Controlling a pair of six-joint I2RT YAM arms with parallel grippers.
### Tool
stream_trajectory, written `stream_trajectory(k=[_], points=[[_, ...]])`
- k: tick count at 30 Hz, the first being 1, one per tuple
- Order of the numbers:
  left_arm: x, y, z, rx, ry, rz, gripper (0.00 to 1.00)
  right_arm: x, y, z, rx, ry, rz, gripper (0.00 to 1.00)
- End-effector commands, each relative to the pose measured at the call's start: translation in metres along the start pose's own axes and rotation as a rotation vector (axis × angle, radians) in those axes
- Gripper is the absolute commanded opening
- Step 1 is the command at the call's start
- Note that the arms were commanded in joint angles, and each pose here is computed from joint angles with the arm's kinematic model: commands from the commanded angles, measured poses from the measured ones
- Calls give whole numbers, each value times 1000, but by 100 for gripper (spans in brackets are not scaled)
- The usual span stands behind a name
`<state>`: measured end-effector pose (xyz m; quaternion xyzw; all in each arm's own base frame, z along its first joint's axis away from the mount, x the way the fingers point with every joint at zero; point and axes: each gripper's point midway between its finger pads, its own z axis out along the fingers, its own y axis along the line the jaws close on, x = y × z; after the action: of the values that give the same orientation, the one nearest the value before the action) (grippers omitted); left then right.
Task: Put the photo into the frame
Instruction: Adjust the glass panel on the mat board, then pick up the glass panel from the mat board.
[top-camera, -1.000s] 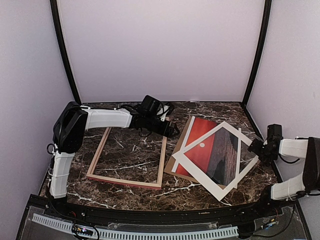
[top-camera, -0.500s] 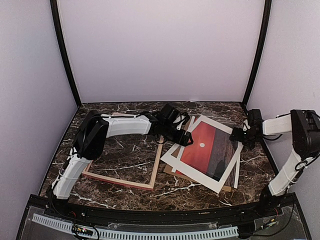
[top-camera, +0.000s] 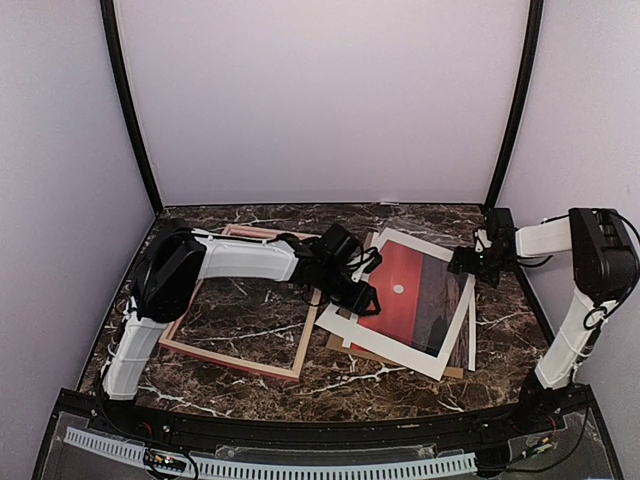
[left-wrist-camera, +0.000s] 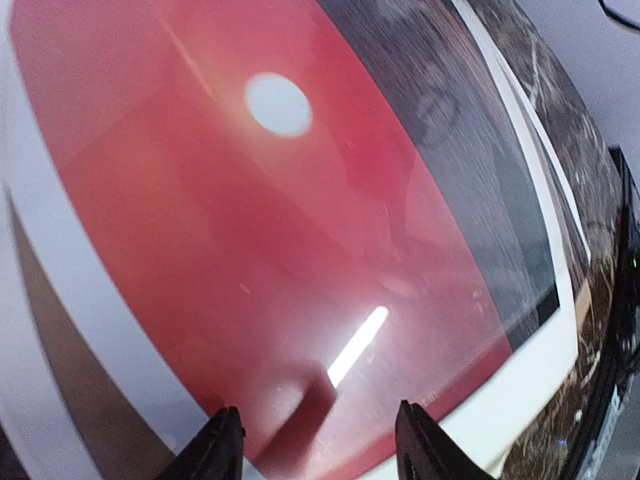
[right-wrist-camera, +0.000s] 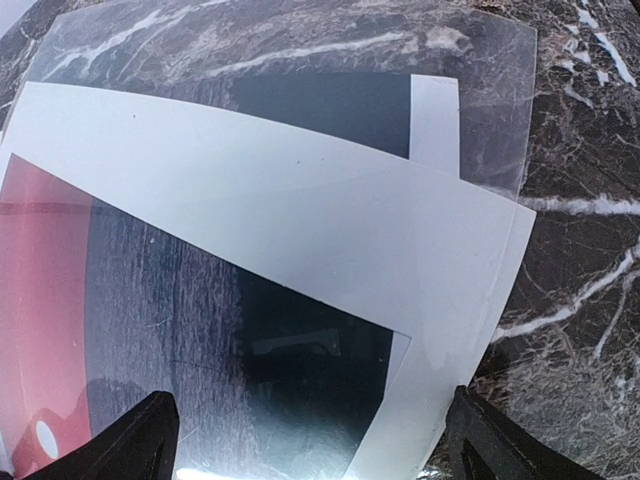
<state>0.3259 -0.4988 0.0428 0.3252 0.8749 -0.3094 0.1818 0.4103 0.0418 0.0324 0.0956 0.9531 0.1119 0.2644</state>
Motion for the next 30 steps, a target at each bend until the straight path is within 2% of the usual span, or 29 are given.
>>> stream_trajectory(k=[1,4,7,12,16,19,23,30], points=[[28,-37,-32,97,81,46,53,-7,6,1,-1,8,4,94],[17,-52,-49,136,51,113,52,-19,0,-4,54,-11,3,95],[0,-50,-60,91,11,154,56,-26,-5,-13,95,-28,9,96],[-41,-15,-72,0,-86,99,73,-13,-3,-24,75,-20,42,99],[-67,16,-71,-50,-130,63,79,3,6,-31,11,-10,74,99],[-69,41,-54,-79,-106,35,79,16,14,-32,-37,5,93,99],[-81,52,-40,-87,-122,22,79,28,16,-30,-60,14,124,98],[-67,70,-14,-117,-76,-21,79,49,17,-19,-107,41,183,92]])
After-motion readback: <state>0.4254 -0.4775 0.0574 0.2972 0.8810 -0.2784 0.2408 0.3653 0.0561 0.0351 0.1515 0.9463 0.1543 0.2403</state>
